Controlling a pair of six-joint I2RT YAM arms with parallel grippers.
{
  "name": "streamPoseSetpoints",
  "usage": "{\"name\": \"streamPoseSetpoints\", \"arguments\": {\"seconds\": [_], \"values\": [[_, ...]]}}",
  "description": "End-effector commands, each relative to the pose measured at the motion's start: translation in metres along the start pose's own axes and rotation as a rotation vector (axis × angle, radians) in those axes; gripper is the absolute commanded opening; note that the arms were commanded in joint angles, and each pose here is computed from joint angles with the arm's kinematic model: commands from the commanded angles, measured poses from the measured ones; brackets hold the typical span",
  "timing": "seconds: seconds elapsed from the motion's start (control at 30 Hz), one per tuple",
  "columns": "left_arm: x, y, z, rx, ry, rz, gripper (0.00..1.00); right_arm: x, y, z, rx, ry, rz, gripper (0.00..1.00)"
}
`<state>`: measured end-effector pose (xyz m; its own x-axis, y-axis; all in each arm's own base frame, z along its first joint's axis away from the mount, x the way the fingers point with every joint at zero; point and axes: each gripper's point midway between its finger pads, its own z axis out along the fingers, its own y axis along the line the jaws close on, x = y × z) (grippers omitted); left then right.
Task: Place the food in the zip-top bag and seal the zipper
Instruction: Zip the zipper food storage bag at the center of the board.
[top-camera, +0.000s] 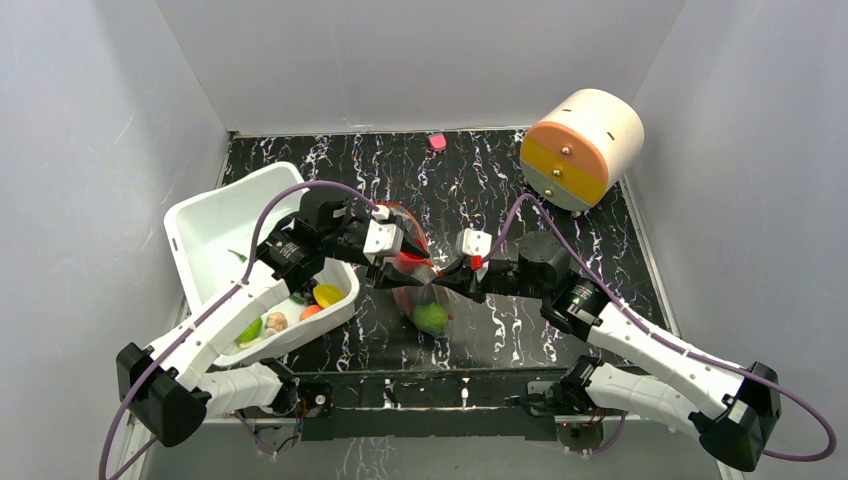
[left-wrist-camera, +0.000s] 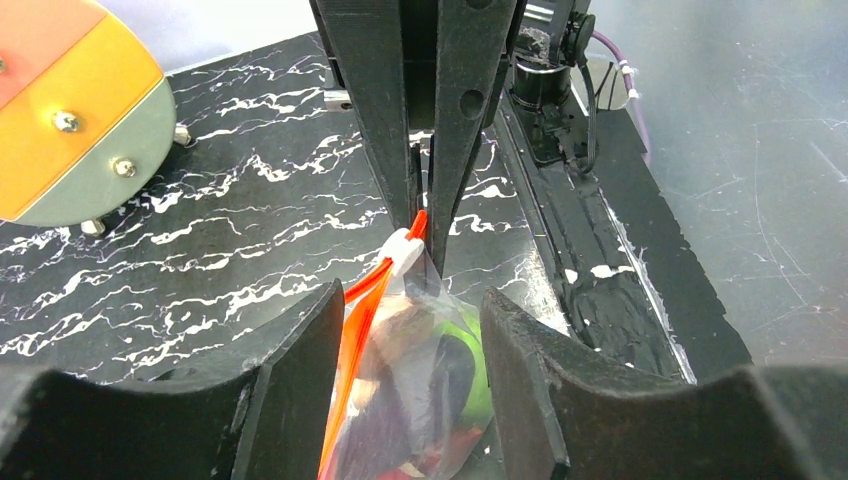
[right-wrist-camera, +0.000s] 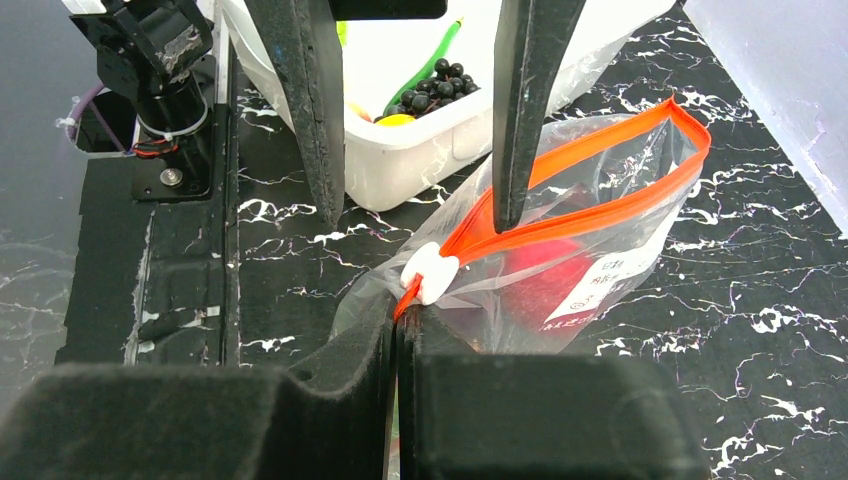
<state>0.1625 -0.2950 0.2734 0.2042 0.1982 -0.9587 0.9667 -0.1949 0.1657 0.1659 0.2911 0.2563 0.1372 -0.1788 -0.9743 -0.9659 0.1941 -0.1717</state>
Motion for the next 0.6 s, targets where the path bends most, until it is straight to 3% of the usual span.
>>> {"name": "streamPoseSetpoints", "arguments": {"seconds": [0.0, 0.57], "values": [[-0.034, 0.0, -0.004, 0.002, -0.072, 0.119, 0.52, -0.036, -0.007, 0.0, 0.015, -0.1, -0.05, 0.0], [-0.028, -0.009, 0.003, 0.119, -0.054, 0.135, 0.49, -0.043, -0.005, 0.002, -0.01, -0.116, -0.057, 0.0]]}}
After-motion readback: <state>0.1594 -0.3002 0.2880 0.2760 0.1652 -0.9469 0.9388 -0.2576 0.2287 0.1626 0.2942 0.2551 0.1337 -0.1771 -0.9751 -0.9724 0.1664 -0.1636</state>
